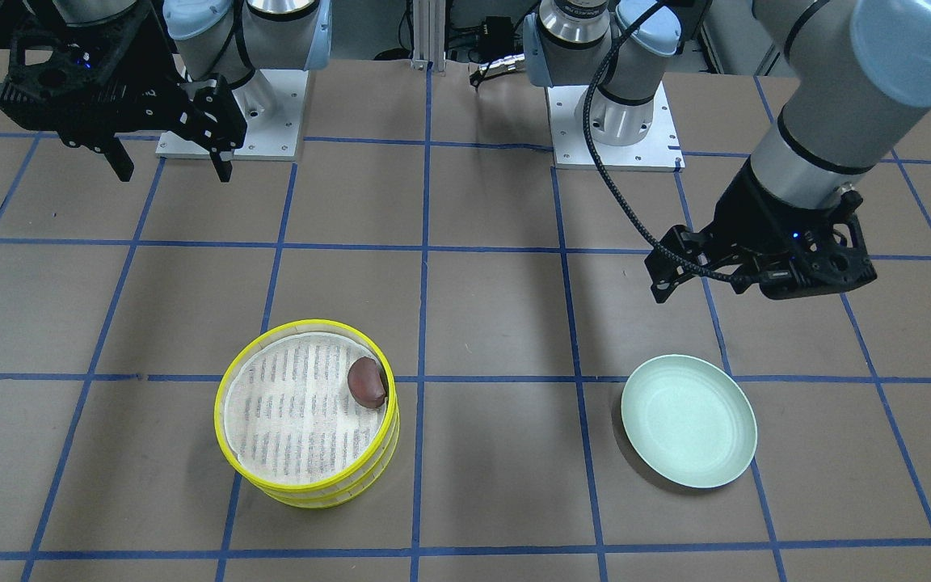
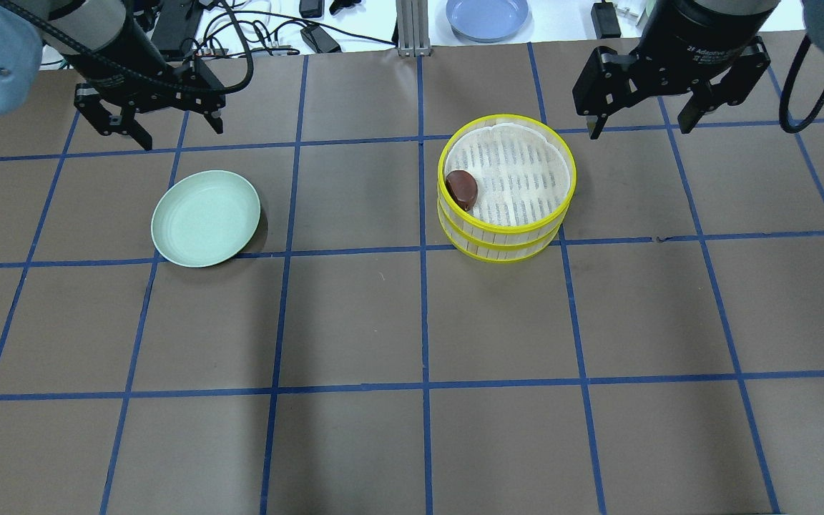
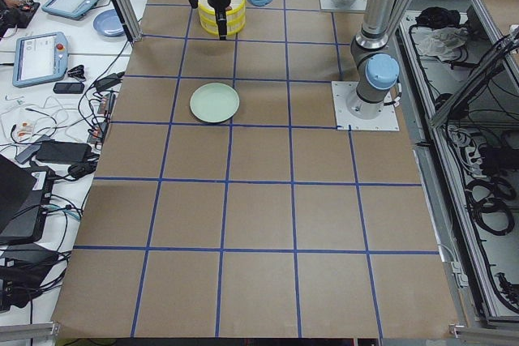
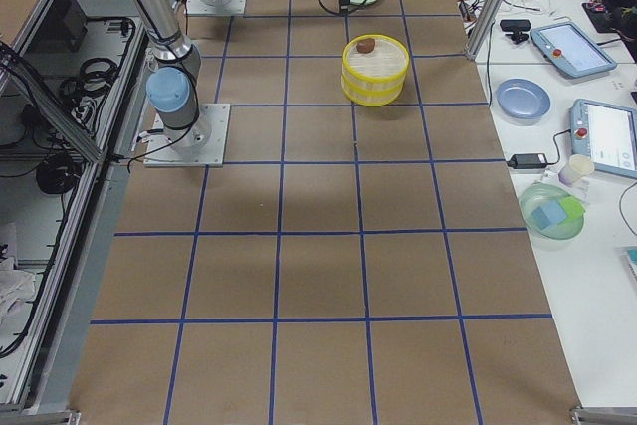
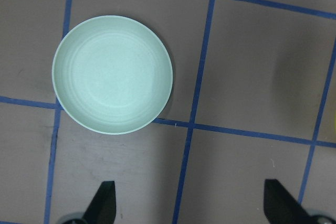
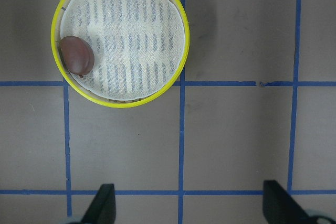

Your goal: Stack buns with steamer

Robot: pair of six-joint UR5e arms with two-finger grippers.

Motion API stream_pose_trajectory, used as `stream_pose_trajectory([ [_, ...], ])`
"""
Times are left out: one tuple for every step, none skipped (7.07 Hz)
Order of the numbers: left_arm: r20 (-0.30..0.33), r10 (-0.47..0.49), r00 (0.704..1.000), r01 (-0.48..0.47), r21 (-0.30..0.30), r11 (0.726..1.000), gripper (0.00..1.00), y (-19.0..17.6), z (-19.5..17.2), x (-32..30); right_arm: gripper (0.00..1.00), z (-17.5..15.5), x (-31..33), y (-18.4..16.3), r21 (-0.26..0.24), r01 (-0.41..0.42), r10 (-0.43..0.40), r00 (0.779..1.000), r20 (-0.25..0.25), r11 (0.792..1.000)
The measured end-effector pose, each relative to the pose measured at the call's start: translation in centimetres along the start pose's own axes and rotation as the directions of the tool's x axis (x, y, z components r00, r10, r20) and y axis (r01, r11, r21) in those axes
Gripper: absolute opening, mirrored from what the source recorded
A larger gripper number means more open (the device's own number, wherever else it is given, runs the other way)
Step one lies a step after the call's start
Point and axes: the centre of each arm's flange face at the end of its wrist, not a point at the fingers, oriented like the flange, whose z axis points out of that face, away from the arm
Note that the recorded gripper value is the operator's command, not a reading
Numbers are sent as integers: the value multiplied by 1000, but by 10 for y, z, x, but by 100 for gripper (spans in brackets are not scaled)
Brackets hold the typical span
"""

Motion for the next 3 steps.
stream_pose_trajectory([
  [18, 8, 1000, -8, 5, 1000, 100, 12, -14, -5, 100, 0, 0, 0, 0, 0, 0, 1000, 0, 1000],
  [27, 14, 1000, -14, 9, 1000, 100, 22, -22, -5, 100, 0, 0, 0, 0, 0, 0, 1000, 0, 1000],
  [31, 17, 999, -18, 10, 1000, 100, 28, -26, -5, 100, 0, 1, -1, -1, -1, 1, 1000, -1, 1000],
])
